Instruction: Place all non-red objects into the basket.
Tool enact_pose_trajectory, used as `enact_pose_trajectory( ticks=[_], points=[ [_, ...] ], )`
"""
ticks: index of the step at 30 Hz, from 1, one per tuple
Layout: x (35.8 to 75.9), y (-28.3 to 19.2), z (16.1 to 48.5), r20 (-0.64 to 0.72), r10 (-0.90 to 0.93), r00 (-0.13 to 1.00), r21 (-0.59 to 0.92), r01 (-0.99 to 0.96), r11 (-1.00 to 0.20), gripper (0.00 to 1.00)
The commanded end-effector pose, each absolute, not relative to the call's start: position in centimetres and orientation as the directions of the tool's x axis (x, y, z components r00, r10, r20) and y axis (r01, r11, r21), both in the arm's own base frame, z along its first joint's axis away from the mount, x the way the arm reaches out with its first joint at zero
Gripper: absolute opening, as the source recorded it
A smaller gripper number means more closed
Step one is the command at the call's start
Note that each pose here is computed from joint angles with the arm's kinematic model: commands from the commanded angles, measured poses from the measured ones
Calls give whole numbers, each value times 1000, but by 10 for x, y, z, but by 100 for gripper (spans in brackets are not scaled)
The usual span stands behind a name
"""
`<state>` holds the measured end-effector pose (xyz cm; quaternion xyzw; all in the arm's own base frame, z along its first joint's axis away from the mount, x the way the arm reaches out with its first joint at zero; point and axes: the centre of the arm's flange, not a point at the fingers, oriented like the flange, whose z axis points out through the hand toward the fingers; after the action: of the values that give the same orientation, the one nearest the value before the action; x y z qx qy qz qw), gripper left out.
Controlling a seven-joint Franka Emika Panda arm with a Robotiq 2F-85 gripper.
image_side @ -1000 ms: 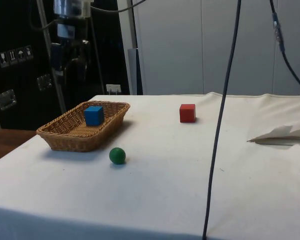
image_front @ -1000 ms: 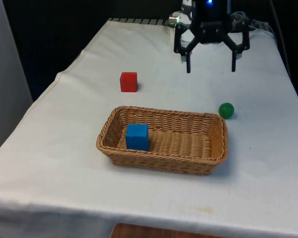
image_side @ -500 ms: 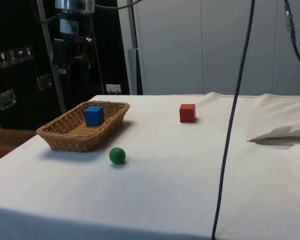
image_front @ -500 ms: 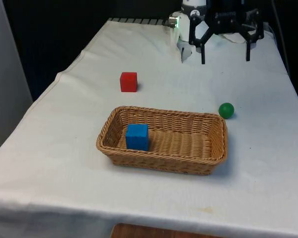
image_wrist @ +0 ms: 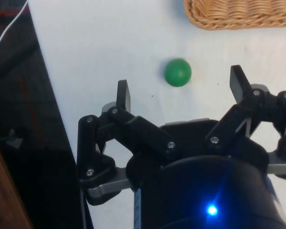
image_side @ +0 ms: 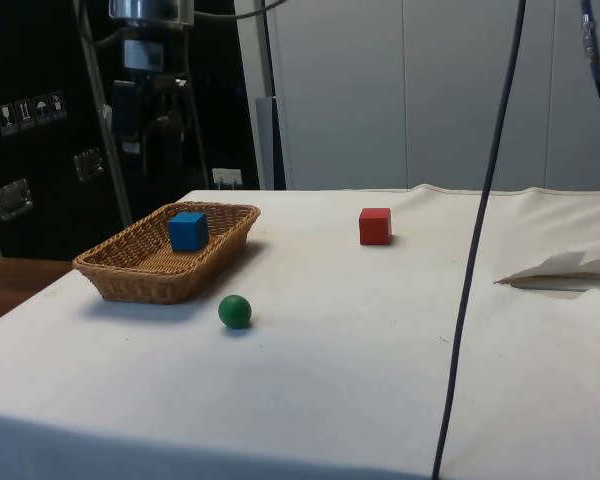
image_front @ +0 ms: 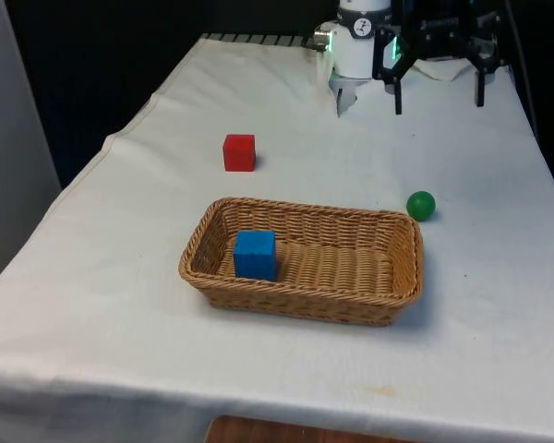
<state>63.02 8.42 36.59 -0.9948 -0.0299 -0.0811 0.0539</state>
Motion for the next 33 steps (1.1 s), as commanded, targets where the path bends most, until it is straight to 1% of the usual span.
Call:
enact_pose_trajectory(
  ticks=[1,12,33],
  points=[
    [627,90,365,167,65,984,-100,82,-992,100],
    [618,107,356,152,130,980,-101,147,-984,100],
    [611,108,323,94,270,958,-38,274,-961,100]
  ],
)
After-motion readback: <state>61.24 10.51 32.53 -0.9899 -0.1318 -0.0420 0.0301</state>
